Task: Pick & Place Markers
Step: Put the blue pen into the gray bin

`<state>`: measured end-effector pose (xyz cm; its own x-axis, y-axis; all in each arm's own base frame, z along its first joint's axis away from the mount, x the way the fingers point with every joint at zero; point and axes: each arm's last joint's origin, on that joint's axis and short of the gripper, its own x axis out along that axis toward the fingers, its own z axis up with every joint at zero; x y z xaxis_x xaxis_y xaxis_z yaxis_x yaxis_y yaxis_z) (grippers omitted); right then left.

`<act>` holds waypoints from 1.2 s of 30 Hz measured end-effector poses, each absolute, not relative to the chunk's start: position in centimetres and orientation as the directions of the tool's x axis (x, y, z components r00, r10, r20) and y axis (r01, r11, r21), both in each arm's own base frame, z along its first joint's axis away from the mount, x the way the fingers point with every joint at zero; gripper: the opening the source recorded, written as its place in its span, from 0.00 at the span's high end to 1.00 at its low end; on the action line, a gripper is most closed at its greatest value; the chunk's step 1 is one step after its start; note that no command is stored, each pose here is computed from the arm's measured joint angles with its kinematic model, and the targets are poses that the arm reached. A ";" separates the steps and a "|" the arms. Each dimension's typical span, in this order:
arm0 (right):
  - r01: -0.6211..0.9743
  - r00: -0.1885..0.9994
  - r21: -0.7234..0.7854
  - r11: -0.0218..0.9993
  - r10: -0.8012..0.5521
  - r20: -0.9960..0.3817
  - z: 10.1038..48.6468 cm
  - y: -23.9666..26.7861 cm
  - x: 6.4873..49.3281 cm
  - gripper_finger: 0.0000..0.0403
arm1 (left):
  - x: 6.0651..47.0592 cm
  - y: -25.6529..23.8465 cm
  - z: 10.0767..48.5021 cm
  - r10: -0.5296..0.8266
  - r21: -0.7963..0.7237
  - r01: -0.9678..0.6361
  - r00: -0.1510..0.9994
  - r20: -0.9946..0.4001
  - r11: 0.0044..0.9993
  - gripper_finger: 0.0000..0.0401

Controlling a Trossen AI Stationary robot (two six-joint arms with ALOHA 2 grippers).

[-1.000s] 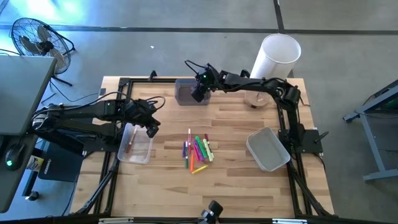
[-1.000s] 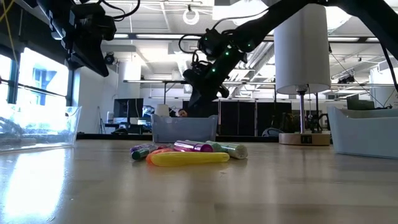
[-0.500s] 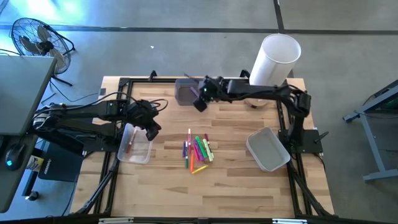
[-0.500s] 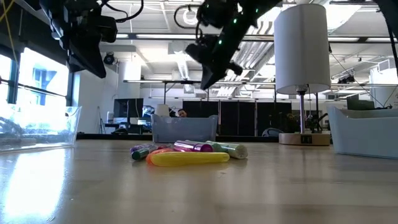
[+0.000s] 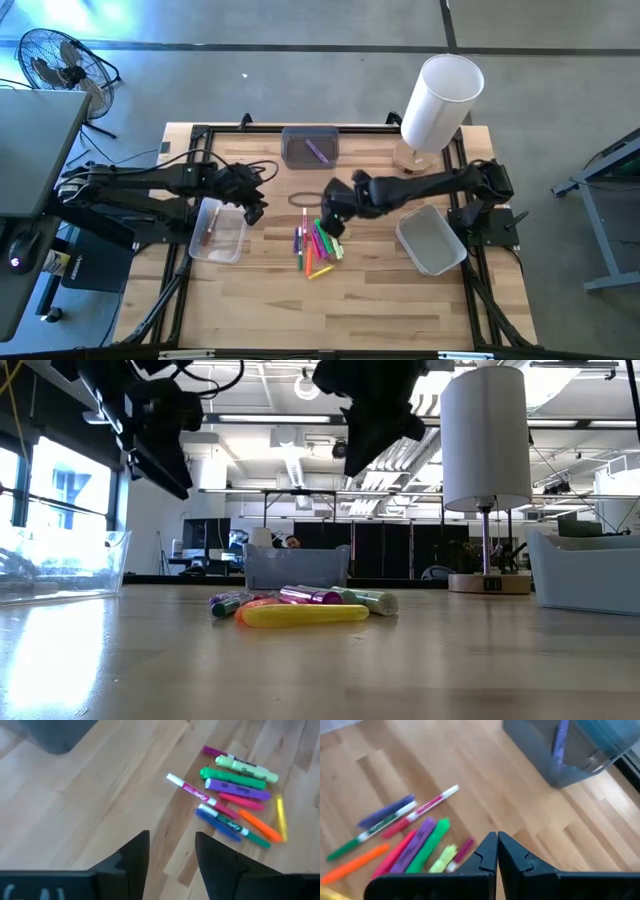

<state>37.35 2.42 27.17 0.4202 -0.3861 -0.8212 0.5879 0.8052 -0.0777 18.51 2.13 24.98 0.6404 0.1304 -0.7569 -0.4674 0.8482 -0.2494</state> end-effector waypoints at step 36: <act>0.350 0.838 0.359 0.865 -0.119 -0.533 20.8 0.2 14.0 1.00 | 32.2 -4.2 20.3 0.047 -0.203 -0.866 0.251 -0.967 0.458 0.62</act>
<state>14.04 0.16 20.80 0.8380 -0.1185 -0.5327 0.3504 0.8651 0.3588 32.16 -4.23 20.31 0.2508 0.0465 -0.9669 -0.8657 0.4578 -0.2025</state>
